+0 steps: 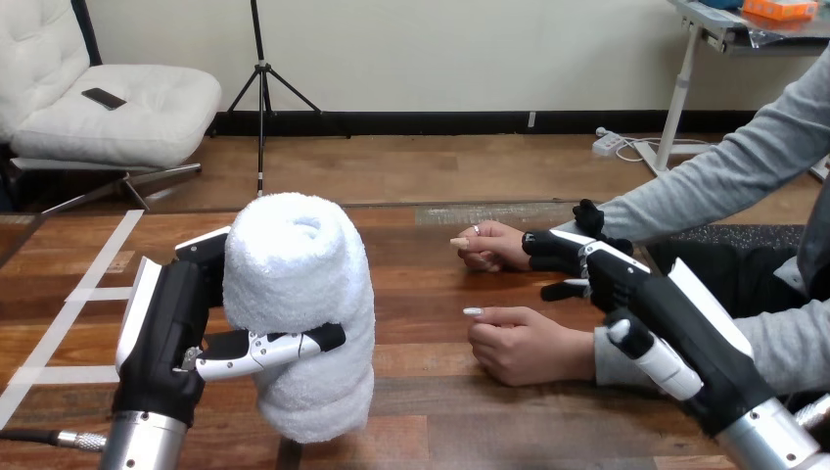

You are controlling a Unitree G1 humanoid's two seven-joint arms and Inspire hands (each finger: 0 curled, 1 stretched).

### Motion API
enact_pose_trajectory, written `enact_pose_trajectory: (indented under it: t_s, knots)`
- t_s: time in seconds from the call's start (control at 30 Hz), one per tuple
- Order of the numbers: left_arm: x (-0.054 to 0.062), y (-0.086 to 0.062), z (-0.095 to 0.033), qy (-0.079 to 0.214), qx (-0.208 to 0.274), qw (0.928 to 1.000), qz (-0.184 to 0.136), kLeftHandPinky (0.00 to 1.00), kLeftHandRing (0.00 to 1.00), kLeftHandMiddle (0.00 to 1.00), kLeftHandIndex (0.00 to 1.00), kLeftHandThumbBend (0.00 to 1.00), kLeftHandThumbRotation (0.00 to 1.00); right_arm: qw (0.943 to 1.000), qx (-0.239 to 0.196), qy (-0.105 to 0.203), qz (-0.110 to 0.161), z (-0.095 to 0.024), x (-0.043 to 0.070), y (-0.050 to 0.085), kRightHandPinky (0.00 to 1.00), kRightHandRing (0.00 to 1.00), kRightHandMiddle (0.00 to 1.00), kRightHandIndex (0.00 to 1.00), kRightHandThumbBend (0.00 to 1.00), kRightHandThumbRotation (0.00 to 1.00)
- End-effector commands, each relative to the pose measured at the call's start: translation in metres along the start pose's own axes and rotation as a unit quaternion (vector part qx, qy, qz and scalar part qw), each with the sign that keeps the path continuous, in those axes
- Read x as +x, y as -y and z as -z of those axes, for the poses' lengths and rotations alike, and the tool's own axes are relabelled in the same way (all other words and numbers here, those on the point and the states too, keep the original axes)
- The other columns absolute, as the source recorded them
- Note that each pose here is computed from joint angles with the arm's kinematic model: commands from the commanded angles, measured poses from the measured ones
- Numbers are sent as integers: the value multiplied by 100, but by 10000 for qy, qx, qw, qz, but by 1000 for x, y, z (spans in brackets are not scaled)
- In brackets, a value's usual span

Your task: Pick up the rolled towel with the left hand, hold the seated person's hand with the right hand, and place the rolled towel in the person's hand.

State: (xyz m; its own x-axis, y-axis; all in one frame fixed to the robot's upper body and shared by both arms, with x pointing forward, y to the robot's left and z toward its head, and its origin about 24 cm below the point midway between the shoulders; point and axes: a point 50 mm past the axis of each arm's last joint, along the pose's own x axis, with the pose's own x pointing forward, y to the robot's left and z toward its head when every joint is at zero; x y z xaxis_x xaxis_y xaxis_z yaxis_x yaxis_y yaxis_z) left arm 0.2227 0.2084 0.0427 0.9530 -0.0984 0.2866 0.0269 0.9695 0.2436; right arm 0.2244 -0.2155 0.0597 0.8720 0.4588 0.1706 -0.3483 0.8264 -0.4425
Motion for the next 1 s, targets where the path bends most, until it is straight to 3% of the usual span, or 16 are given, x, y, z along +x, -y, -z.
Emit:
enact_pose_trajectory:
  t_s: [0.0, 0.5, 0.77, 0.97]
  knots:
    - [10, -4, -19, 538, -42, 9984, -137, 28, 31, 37, 38, 59, 0, 9978, -484, 398, 203, -10, 19, 20, 74, 84, 86, 83, 93, 92]
    - [9, -4, -22, 722, -81, 9972, -167, 27, 31, 36, 37, 61, 0, 9955, -939, 79, -55, -2, 25, 31, 78, 86, 87, 86, 94, 80]
    - [10, -4, -23, 843, -155, 9962, -150, 26, 30, 35, 37, 61, 0, 9910, -1327, -68, -144, 4, 27, 37, 75, 84, 86, 85, 86, 72]
    - [9, -1, -22, 754, -219, 9968, -138, 26, 30, 35, 37, 61, 0, 9882, -1503, -226, -168, 9, 29, 42, 74, 83, 86, 84, 81, 64]
